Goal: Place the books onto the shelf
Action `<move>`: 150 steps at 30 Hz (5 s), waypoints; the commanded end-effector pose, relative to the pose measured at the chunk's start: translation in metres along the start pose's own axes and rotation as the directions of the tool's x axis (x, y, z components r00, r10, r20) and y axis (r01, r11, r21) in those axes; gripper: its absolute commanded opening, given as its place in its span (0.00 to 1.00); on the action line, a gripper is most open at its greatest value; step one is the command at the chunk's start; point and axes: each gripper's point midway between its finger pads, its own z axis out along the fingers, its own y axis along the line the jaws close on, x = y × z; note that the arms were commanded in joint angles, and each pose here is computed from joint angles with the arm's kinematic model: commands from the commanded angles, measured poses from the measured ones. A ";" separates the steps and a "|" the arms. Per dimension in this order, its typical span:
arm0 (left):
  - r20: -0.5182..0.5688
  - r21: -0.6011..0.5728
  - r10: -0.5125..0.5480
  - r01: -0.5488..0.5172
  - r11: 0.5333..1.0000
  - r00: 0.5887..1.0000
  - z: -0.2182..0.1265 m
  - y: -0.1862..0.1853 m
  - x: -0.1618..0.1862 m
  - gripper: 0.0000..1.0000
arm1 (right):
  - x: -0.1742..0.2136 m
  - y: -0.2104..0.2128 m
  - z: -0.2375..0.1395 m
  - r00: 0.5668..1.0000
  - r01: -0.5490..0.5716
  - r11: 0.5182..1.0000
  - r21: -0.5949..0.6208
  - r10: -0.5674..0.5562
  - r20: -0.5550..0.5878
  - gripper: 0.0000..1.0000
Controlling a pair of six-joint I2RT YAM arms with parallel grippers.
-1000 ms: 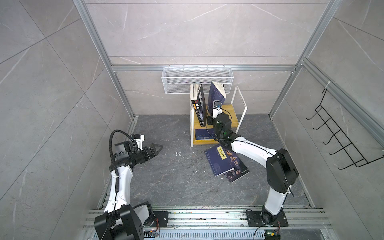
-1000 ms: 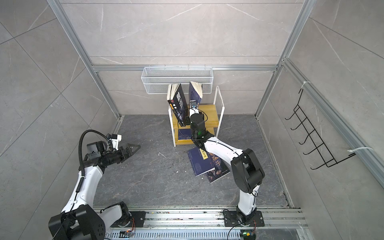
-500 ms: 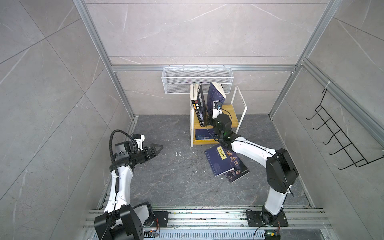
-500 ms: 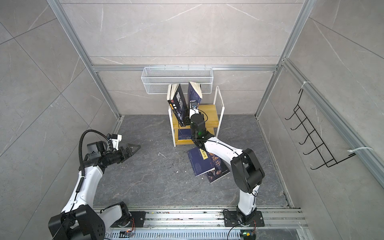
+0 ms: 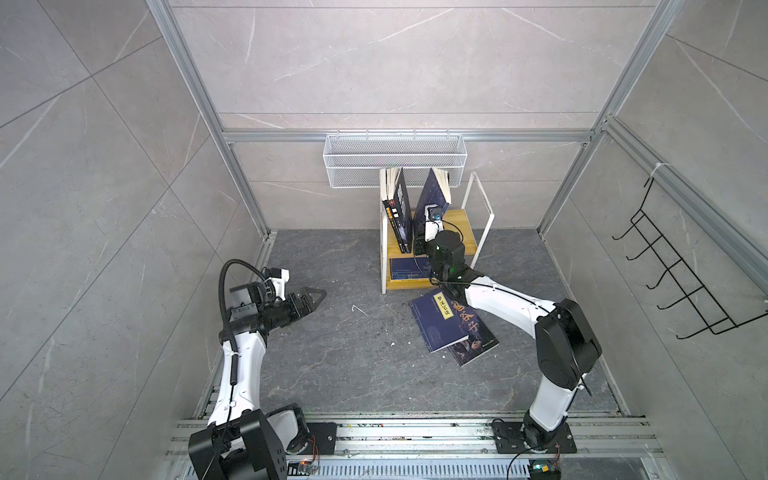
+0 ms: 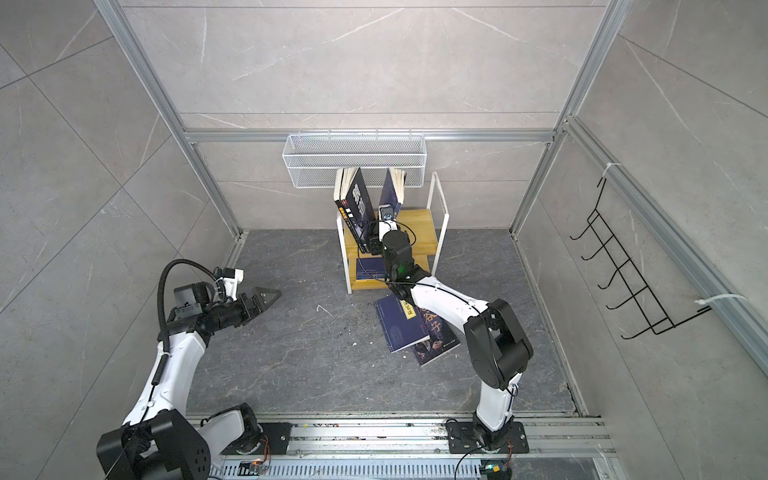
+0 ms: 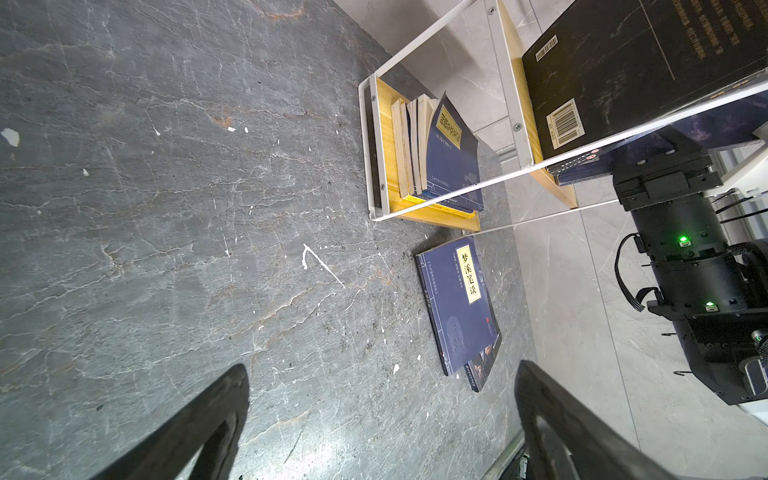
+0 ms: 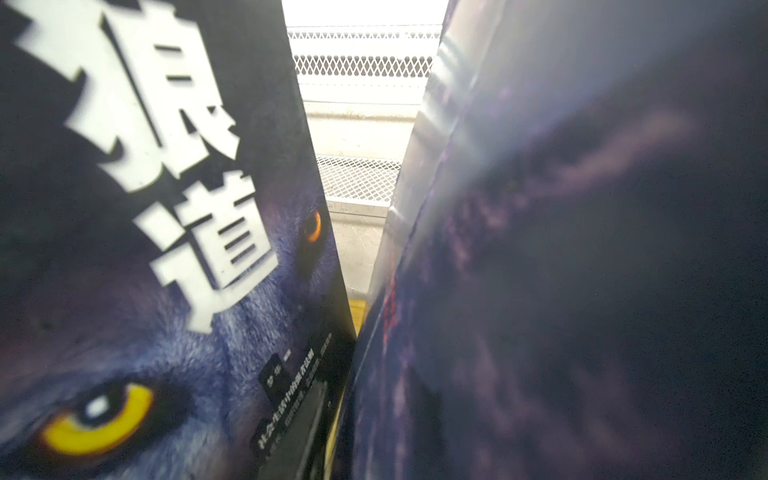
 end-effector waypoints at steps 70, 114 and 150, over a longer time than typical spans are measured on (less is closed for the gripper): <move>0.049 0.006 0.018 -0.018 1.000 0.999 -0.006 -0.001 -0.013 1.00 | -0.035 -0.051 -0.041 0.981 0.149 0.989 -0.025 -0.151 -0.120 0.34; 0.042 0.043 0.039 -0.041 0.998 0.998 -0.006 -0.013 -0.011 1.00 | -0.048 -0.045 0.060 0.984 0.109 0.994 -0.025 -0.111 -0.136 0.48; -0.375 0.317 -0.067 0.196 0.928 0.925 0.176 -0.073 0.095 1.00 | 0.149 -0.092 -0.228 0.687 -0.330 0.932 0.149 0.346 -0.639 0.88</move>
